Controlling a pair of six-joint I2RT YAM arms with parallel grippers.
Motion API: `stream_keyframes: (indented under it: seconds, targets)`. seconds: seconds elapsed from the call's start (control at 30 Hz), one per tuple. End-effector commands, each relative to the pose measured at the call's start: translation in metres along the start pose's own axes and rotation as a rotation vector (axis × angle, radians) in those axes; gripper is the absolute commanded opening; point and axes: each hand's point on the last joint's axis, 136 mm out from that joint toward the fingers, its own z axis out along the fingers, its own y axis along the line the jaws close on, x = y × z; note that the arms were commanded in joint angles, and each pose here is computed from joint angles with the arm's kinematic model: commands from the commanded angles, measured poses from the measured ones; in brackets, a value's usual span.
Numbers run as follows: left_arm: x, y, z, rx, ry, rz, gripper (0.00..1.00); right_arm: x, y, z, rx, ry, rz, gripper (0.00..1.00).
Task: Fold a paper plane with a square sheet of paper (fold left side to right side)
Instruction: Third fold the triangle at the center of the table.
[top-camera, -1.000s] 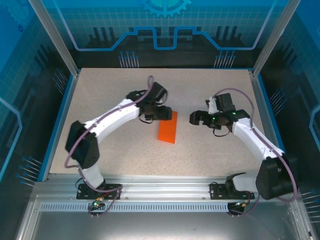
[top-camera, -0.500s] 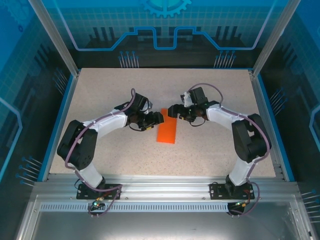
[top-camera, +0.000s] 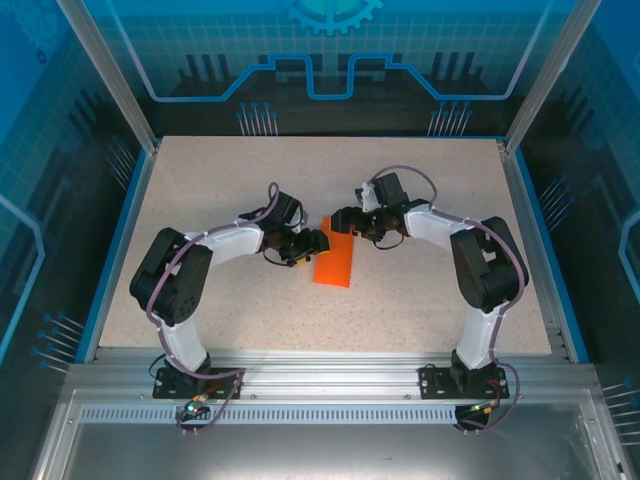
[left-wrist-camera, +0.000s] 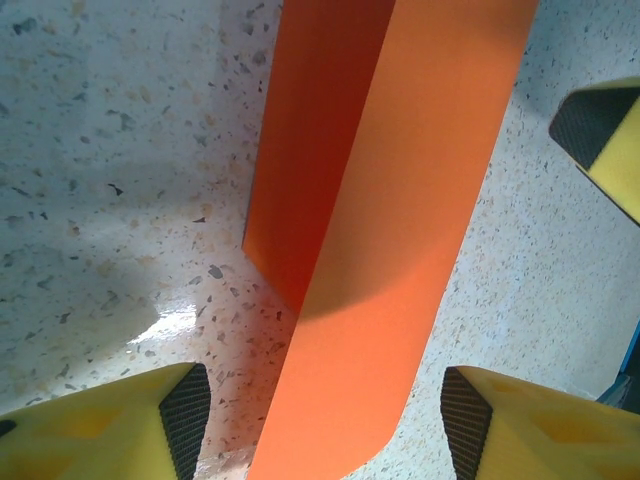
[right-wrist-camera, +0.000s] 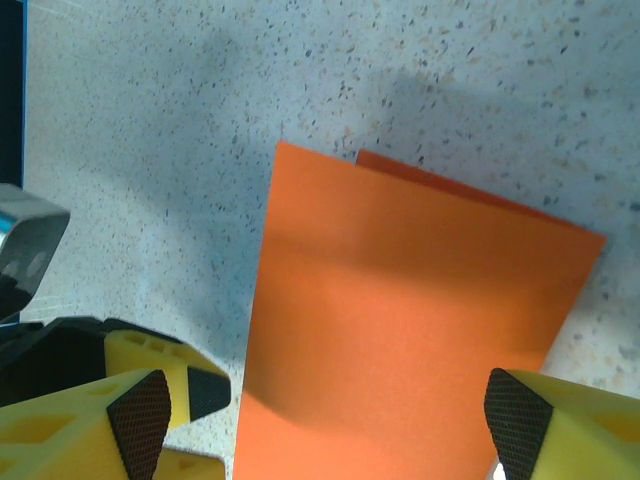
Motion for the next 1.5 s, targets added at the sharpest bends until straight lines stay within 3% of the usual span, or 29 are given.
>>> stream_keyframes:
  seconds: [0.0, 0.83, 1.27, 1.47]
  targets:
    - [-0.005, 0.0, -0.006, -0.012, -0.014, 0.022, 0.67, -0.002, 0.007, 0.013, -0.01, 0.024, -0.035, 0.86]
    - [0.0, -0.012, 0.024, 0.036, 0.06, 0.017, 0.63, 0.001, -0.018, 0.028, 0.067, 0.06, -0.023, 0.86]
    - [0.003, -0.006, 0.014, -0.019, 0.041, 0.031, 0.29, -0.007, -0.012, -0.005, 0.073, -0.032, -0.101, 0.88]
    - [0.003, -0.007, 0.009, -0.016, 0.031, 0.022, 0.19, 0.016, -0.009, -0.034, 0.116, -0.067, -0.219, 0.89]
